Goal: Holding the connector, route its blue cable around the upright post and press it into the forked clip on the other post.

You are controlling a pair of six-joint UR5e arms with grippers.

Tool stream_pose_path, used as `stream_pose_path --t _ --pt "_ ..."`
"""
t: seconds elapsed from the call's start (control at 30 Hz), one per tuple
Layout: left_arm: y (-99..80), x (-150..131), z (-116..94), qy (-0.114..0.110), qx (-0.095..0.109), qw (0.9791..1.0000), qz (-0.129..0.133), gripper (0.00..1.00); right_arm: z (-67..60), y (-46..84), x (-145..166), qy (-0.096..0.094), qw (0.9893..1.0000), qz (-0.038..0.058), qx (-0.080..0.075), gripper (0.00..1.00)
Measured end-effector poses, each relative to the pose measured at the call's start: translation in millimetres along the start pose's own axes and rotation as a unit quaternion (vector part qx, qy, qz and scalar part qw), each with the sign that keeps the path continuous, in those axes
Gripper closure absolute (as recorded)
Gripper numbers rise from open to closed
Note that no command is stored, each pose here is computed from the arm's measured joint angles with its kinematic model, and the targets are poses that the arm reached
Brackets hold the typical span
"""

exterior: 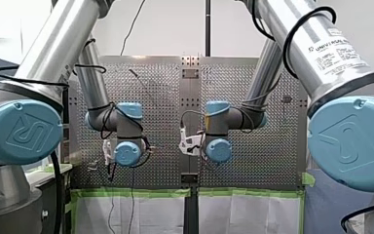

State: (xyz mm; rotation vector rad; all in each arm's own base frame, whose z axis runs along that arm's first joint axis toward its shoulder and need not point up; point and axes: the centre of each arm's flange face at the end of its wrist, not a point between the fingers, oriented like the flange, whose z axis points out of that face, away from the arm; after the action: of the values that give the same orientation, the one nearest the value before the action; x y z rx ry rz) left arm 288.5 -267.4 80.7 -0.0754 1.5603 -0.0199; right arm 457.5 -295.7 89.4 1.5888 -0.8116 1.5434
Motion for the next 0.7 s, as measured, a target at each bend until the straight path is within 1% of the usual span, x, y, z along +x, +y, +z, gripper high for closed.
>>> stream_pose_path --t 0.2,0.23,0.33,0.37,0.47,0.53,0.57,0.63,0.7 --pt "1.0 -0.4 -0.9 0.001 -0.002 1.0 0.002 1.0 -0.8 -0.4 -0.8 -0.001 1.0 0.0001 0.001 1.0" --pt "2.3 -0.8 -2.2 0.002 -0.003 1.0 0.005 1.0 -2.8 -1.4 -2.8 -0.004 1.0 0.0004 0.003 1.0" --pt "8.0 -3.7 -8.3 0.008 -0.012 0.9997 0.019 1.0 -15.6 -9.6 -15.6 -0.026 0.9995 0.0037 0.015 1.0" --pt "9.2 -5.2 -9.6 0.009 -0.014 0.9996 0.023 1.0 -20.7 -13.8 -19.3 -0.034 0.9992 0.0062 0.021 1.0" --pt "11.8 -8.6 -12.8 0.016 -0.018 0.999 0.038 1.0 -32.3 -25.4 -24.2 -0.05 0.9981 0.0147 0.035 1.0" --pt "13.1 -8.9 -14.5 0.022 -0.018 0.9985 0.046 1.0 -37.5 -31.7 -25.0 -0.054 0.9974 0.0206 0.042 1.0" --pt "13.5 -8.8 -15.0 0.024 -0.019 0.9984 0.049 1.0 -39.8 -34.5 -25.3 -0.056 0.9971 0.0253 0.045 1.0" --pt "14.0 -8.7 -15.7 0.027 -0.019 0.9981 0.052 1.0 -41.8 -37.0 -25.4 -0.058 0.9966 0.0331 0.048 1.0" --pt "14.2 -8.6 -16.1 0.028 -0.019 0.998 0.053 1.0 -42.8 -38.3 -25.5 -0.059 0.9961 0.0435 0.049 1.0"
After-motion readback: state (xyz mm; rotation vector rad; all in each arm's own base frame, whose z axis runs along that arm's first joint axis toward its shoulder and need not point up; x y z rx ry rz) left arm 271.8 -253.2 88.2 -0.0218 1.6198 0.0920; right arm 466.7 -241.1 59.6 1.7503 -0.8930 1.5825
